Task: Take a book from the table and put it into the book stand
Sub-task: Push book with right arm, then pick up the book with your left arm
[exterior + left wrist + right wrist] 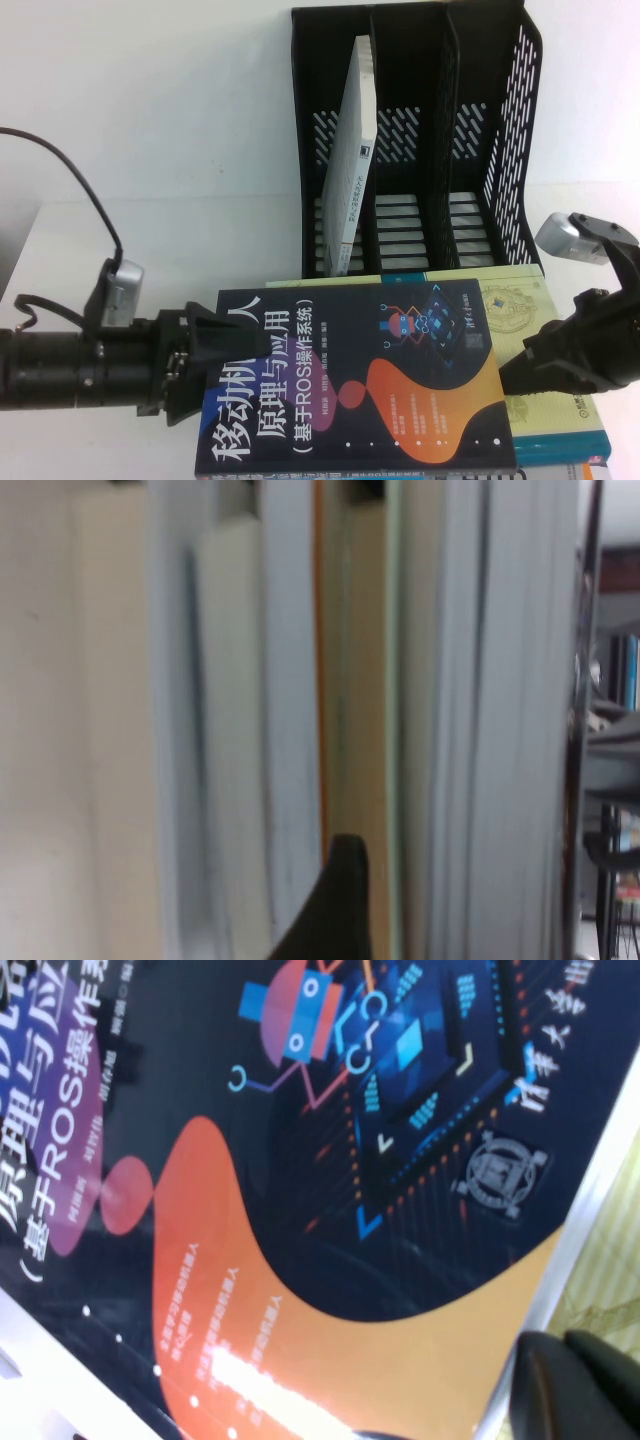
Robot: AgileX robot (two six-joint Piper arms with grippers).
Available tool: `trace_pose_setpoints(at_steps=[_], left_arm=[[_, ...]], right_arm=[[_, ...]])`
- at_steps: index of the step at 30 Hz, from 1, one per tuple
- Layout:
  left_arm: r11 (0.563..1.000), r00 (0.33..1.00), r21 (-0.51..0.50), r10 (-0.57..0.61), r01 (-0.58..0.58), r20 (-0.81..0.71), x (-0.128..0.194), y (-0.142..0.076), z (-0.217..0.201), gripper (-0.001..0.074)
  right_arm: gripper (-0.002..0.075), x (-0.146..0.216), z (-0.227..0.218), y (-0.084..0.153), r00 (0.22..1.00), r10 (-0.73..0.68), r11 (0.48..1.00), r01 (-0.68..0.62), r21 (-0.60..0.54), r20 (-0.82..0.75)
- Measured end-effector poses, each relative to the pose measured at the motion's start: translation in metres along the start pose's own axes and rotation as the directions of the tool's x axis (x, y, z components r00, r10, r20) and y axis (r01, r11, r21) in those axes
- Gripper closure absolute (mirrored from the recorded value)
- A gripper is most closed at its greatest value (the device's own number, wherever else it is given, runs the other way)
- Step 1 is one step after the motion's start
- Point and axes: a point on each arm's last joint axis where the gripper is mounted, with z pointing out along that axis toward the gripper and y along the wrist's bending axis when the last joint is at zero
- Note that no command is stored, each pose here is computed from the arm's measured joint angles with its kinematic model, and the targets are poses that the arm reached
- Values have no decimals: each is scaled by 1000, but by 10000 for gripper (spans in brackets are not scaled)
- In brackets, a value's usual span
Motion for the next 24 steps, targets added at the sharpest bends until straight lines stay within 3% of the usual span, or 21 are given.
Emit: trace_pose_setpoints(at_steps=[6, 8, 10, 14, 16, 24], left_arm=[[1000, 1000, 7, 7, -7, -16, 2, -3, 5, 44], [1000, 1000, 6, 0, 0, -18, 3, -3, 5, 76], [1000, 1000, 5, -13, 13, -19, 3, -2, 5, 177], [999, 999, -15, -29, 29, -13, 2, -1, 5, 526], [999, 999, -5, -33, 33, -10, 2, -2, 5, 623], [1000, 1000, 2, -13, 13, -2, 2, -7, 3, 621]], right_arm=[[729, 0, 0, 0, 1000, -1, 1000, 1, -1, 1], [729, 0, 0, 0, 1000, -1, 1000, 1, -1, 1], [729, 0, 0, 0, 1000, -1, 1000, 1, -1, 1], [729, 0, 0, 0, 1000, -1, 1000, 1, -1, 1], [729, 0, 0, 0, 1000, -2, 1000, 2, 3, 3], [729, 0, 0, -1, 1000, -11, 1000, 11, 13, 1]])
